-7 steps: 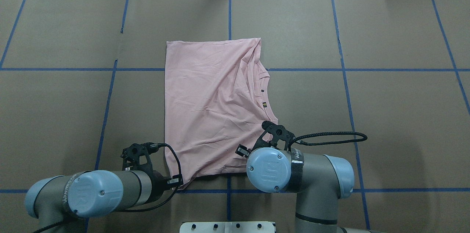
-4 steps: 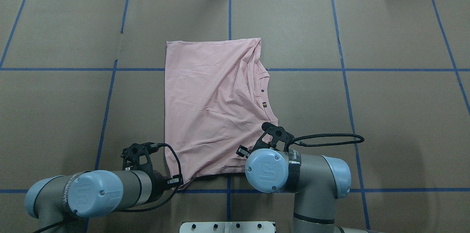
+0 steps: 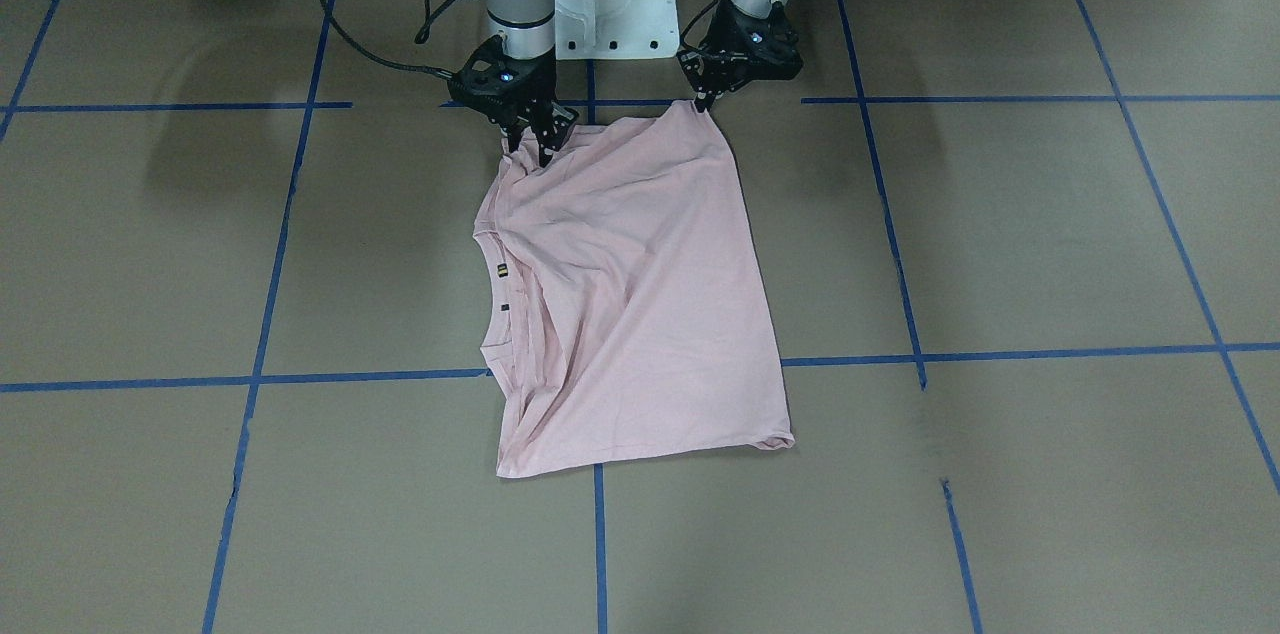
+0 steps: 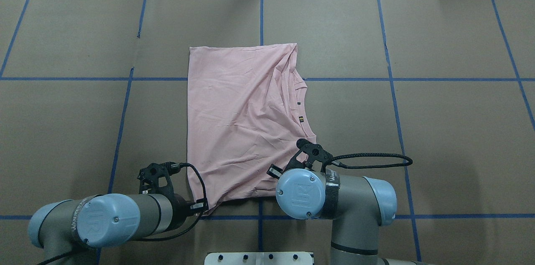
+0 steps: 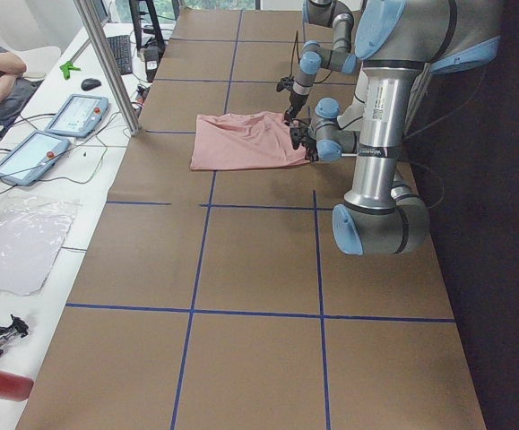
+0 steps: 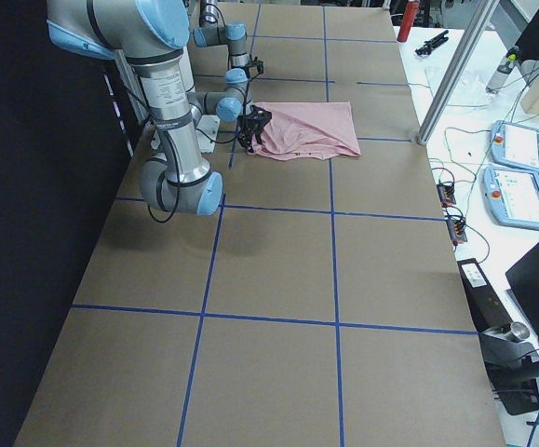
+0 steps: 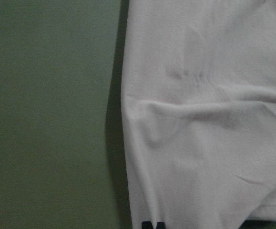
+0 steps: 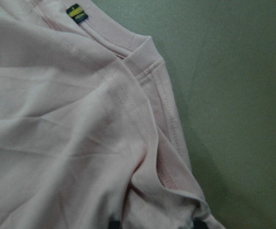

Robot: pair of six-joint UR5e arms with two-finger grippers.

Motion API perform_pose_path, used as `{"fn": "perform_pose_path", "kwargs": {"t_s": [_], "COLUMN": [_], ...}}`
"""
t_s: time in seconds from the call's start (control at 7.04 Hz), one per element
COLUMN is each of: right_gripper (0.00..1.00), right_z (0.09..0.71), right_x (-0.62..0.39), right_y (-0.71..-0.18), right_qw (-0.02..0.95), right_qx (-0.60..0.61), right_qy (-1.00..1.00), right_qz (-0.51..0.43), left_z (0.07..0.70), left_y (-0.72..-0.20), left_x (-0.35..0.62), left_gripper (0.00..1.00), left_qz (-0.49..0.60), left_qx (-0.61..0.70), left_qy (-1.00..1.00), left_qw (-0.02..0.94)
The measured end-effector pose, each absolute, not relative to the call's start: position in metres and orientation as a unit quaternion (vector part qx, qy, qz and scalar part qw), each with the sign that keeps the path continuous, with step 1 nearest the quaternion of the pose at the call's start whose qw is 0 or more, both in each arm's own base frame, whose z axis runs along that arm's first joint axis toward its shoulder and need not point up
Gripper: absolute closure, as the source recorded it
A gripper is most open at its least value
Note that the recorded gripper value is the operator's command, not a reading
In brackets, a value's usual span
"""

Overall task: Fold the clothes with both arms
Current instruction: 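Grasp the shirt edge nearest the robot with both grippers, then lift the near edge with both grippers and fold it farther away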

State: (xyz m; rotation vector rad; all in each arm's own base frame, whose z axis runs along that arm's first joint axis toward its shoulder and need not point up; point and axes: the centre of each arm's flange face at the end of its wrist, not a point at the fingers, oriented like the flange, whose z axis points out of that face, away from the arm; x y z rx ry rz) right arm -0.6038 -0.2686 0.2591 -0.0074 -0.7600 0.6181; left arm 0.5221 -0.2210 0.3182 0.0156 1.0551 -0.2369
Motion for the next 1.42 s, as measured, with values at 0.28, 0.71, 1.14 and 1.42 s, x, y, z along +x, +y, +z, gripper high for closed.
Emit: {"fn": "perform_pose_path", "kwargs": {"t_s": [0.28, 0.71, 1.14, 1.42], "right_gripper": [1.0, 1.0, 1.0, 1.0], "right_z": [0.254, 0.242, 0.178, 0.148], "right_x": [-0.603, -0.59, -0.503, -0.447], "right_y": [-0.269, -0.269, -0.25, -0.233], "right_qw": [0.88, 0.875, 0.871, 0.87], "right_qx": [-0.005, -0.006, -0.01, -0.019], "right_qy": [-0.369, -0.38, -0.391, -0.398], "right_qz": [0.299, 0.3, 0.298, 0.291], "left_z": [0.318, 0.301, 0.21, 0.16], "left_y": [-0.221, -0.219, -0.197, -0.186], "left_x": [0.522, 0.511, 0.426, 0.373], "left_gripper": [1.0, 1.0, 1.0, 1.0], "left_qz": [-0.113, -0.109, -0.074, -0.062], "left_qx": [0.007, 0.007, -0.023, -0.037], "left_qy": [0.503, 0.511, 0.514, 0.513], "left_qw": [0.857, 0.853, 0.854, 0.855]}}
